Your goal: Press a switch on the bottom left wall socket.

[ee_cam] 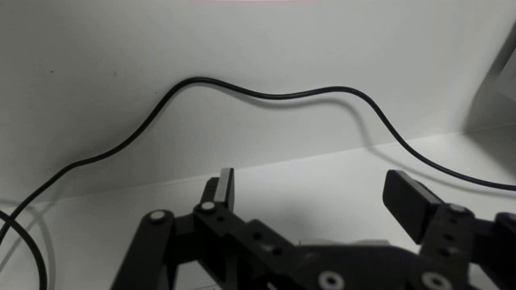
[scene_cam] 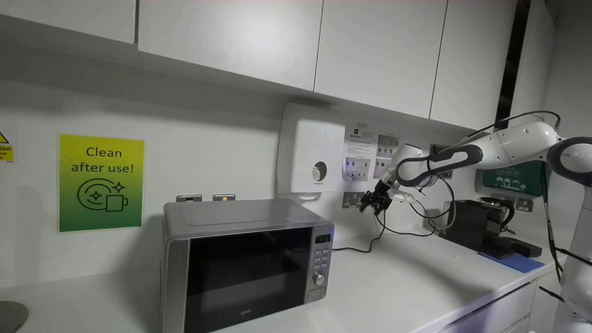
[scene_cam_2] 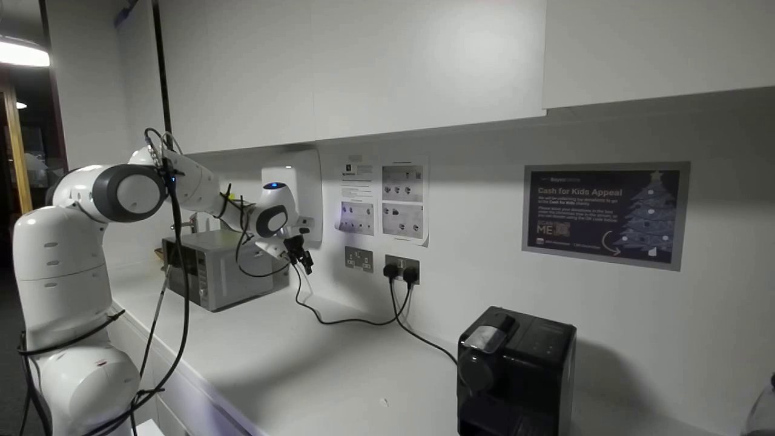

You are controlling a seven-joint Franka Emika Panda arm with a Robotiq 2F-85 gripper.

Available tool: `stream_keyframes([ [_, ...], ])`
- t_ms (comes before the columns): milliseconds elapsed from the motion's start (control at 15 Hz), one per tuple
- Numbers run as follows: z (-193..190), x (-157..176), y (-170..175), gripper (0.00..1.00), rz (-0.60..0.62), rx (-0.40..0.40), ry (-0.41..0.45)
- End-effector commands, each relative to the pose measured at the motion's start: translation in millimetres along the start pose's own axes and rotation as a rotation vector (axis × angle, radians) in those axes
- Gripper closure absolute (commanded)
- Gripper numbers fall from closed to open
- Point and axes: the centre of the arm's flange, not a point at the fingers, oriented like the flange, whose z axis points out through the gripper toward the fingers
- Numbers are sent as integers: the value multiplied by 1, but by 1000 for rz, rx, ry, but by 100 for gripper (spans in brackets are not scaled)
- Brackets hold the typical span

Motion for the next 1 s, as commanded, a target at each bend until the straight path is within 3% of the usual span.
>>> stream_keyframes([
  [0,1,32,1,0,-11,-31,46],
  [133,3,38,7,0,-35,-62,58],
  [200,3,40,10,9,-48,-80,61],
  [267,4,42,14,26,-57,-94,60],
  [933,4,56,33,99,-78,-152,109],
])
